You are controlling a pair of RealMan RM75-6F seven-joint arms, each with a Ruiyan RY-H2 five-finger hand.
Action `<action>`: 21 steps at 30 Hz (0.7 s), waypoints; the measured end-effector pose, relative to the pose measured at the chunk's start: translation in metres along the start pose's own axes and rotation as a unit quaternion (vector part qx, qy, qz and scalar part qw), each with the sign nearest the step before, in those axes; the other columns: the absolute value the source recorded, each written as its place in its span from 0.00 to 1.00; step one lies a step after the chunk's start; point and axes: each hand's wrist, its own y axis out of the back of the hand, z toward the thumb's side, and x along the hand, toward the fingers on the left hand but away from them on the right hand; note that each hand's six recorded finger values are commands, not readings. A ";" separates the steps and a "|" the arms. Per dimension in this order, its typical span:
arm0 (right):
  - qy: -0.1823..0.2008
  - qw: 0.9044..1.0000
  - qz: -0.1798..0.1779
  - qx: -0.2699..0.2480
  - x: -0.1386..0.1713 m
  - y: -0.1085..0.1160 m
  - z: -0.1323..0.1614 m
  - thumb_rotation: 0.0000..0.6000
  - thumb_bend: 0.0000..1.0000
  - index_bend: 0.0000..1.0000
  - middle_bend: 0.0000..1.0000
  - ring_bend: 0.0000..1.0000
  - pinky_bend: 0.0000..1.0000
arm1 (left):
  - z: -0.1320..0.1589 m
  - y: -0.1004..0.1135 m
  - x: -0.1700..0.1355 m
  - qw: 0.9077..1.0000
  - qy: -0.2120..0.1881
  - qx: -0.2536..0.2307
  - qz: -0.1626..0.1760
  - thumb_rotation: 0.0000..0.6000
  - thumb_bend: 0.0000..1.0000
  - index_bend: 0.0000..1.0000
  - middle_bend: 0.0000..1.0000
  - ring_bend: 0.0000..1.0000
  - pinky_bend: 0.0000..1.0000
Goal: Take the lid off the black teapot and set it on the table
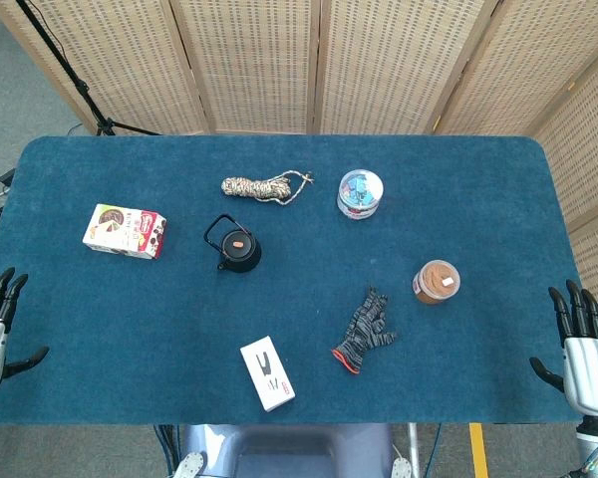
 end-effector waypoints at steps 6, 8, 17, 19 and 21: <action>0.002 1.000 0.003 -0.006 0.000 0.000 0.001 1.00 0.00 0.00 0.00 0.00 0.00 | -0.004 0.000 0.001 1.000 0.006 -0.002 -0.008 1.00 0.09 0.00 0.00 0.00 0.00; 0.003 1.000 0.003 -0.008 0.000 0.001 0.001 1.00 0.00 0.00 0.00 0.00 0.00 | -0.003 0.000 0.001 1.000 0.005 -0.007 -0.011 1.00 0.09 0.00 0.00 0.00 0.00; -0.006 1.000 0.003 -0.015 -0.001 0.003 -0.005 1.00 0.00 0.00 0.00 0.00 0.00 | 0.018 0.006 0.027 0.997 -0.048 -0.045 -0.030 1.00 0.05 0.00 0.00 0.00 0.00; -0.010 1.000 0.002 -0.017 -0.003 0.004 -0.007 1.00 0.00 0.00 0.00 0.00 0.00 | 0.032 0.011 0.044 0.996 -0.075 -0.038 -0.026 1.00 0.05 0.00 0.00 0.00 0.00; -0.012 1.000 0.005 -0.018 -0.004 0.003 -0.008 1.00 0.00 0.00 0.00 0.00 0.00 | 0.047 0.014 0.061 0.994 -0.097 -0.029 -0.029 1.00 0.05 0.00 0.00 0.00 0.00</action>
